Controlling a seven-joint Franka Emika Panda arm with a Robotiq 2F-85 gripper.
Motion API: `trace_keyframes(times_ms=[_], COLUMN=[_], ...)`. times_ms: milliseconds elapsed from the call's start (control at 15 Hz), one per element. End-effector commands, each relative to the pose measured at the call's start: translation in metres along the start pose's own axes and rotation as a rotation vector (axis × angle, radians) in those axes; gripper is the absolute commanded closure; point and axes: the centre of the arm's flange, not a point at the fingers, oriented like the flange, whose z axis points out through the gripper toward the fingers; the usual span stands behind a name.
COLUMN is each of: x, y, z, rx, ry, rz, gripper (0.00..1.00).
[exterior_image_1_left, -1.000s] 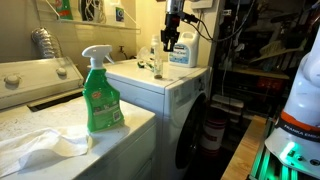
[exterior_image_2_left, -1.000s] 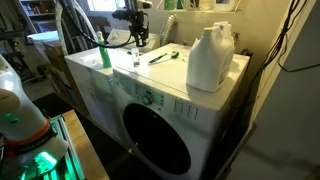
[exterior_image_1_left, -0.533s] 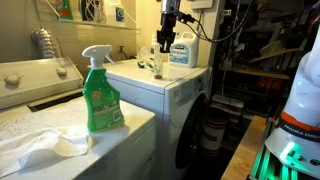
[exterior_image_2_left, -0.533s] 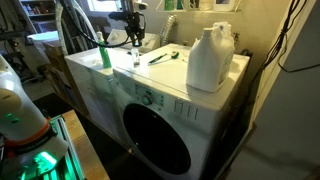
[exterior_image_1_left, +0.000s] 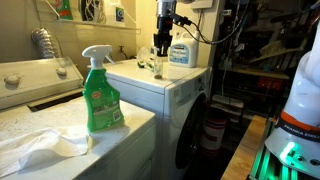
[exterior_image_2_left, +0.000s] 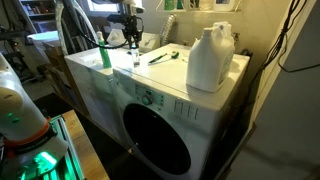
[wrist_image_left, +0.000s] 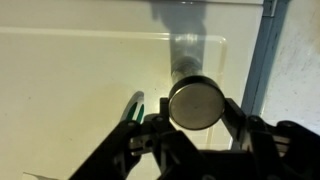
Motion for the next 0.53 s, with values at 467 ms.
trace_keyframes(times_ms=[467], x=[0.0082], y=[-0.0067], z=[0.0161], rx=[-0.018], ry=[0.015], rz=[-0.019], gripper=[0.7])
